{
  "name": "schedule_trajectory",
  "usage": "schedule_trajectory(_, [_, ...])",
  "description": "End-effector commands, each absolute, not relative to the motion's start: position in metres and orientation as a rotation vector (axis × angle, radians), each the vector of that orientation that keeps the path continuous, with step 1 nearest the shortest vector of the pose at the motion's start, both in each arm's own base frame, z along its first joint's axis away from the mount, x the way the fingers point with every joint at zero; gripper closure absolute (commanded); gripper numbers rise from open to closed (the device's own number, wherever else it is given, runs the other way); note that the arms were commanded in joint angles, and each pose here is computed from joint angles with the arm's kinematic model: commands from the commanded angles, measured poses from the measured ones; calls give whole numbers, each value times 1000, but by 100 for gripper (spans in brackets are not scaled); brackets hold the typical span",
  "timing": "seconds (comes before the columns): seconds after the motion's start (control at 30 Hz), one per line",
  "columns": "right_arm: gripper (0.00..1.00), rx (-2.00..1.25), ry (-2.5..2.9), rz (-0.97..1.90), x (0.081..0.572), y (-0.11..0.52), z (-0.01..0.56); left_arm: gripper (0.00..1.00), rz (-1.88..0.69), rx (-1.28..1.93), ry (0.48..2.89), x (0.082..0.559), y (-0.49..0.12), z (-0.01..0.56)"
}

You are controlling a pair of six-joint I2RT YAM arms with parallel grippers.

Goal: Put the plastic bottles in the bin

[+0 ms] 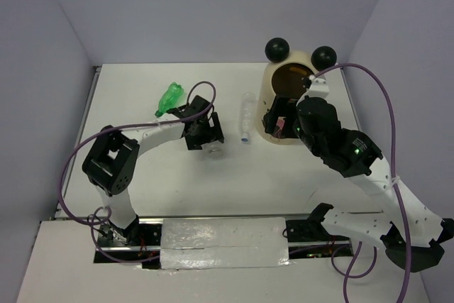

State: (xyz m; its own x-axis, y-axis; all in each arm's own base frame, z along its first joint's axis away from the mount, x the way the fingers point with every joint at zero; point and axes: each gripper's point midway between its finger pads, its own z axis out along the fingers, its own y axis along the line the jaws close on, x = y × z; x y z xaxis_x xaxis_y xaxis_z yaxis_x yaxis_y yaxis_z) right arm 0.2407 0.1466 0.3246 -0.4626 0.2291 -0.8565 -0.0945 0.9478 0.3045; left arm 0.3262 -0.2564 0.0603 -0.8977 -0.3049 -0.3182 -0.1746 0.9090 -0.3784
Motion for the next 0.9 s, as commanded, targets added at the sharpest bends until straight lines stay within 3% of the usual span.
schedule_trajectory(0.0, [0,114,1995,391,239,145,332,1,-502,-409,2655,332,-261,61])
schedule_trajectory(0.1, [0,113,1995,395,239,145,331,1,-501,-402,2657,334,-262,58])
schedule_trajectory(0.3, [0,118,1996,403,239,146,333,27,-500,-382,2631,337,-263,62])
schedule_trajectory(0.43, [0,113,1994,407,238,147,336,50,-472,-315,2604,338,-256,72])
schedule_trajectory(0.5, [0,110,1993,408,238,147,339,54,-484,-255,2584,339,-257,85])
schedule_trajectory(0.73, [0,71,1996,425,239,153,344,54,-718,-2,2483,331,-276,152])
schedule_trajectory(0.87, [0,-23,2024,510,236,175,355,52,-1025,219,2394,304,-294,200])
